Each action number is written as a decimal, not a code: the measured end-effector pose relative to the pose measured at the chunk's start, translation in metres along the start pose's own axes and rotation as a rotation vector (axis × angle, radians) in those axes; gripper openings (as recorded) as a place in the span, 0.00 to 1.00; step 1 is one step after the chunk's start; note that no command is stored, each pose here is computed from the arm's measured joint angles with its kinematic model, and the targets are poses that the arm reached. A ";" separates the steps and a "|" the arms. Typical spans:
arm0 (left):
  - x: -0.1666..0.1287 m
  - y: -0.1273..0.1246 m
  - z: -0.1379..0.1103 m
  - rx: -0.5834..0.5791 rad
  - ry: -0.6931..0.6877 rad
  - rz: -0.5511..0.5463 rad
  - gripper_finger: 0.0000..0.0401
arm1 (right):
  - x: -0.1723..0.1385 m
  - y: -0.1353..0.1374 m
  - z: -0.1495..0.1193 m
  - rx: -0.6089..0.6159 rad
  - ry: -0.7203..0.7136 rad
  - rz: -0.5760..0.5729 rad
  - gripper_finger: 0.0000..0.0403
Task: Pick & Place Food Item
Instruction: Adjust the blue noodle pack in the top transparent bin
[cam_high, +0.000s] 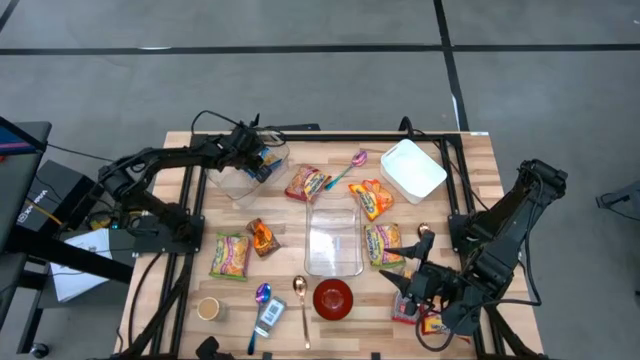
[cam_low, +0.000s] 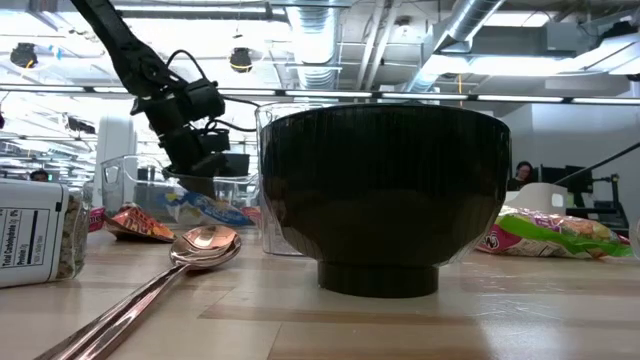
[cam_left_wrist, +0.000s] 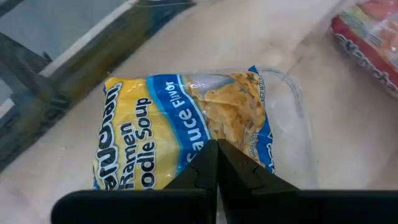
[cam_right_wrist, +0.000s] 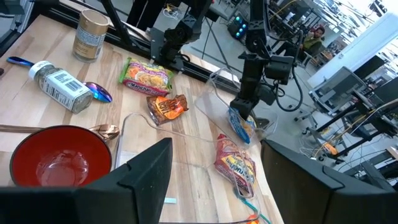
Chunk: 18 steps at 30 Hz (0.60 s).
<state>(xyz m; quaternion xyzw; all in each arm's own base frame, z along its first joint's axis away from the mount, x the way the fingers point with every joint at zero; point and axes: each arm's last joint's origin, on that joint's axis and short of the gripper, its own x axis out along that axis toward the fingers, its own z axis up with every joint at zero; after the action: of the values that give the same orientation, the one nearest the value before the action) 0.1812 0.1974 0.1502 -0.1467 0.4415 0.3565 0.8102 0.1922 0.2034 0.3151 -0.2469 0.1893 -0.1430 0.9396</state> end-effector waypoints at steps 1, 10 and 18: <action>0.000 0.002 0.000 -0.005 0.000 0.004 0.00 | 0.000 0.000 0.000 0.000 0.000 0.001 0.59; -0.010 0.007 0.000 -0.016 -0.008 0.100 0.00 | 0.000 0.000 0.000 -0.001 0.000 0.000 0.59; -0.011 0.006 0.001 -0.013 -0.021 0.097 0.00 | 0.000 0.000 0.000 -0.001 0.000 0.000 0.59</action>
<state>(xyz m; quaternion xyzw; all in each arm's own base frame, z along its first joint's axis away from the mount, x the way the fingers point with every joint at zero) 0.1740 0.1969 0.1606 -0.1265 0.4373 0.3996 0.7957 0.1923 0.2033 0.3151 -0.2475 0.1896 -0.1429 0.9393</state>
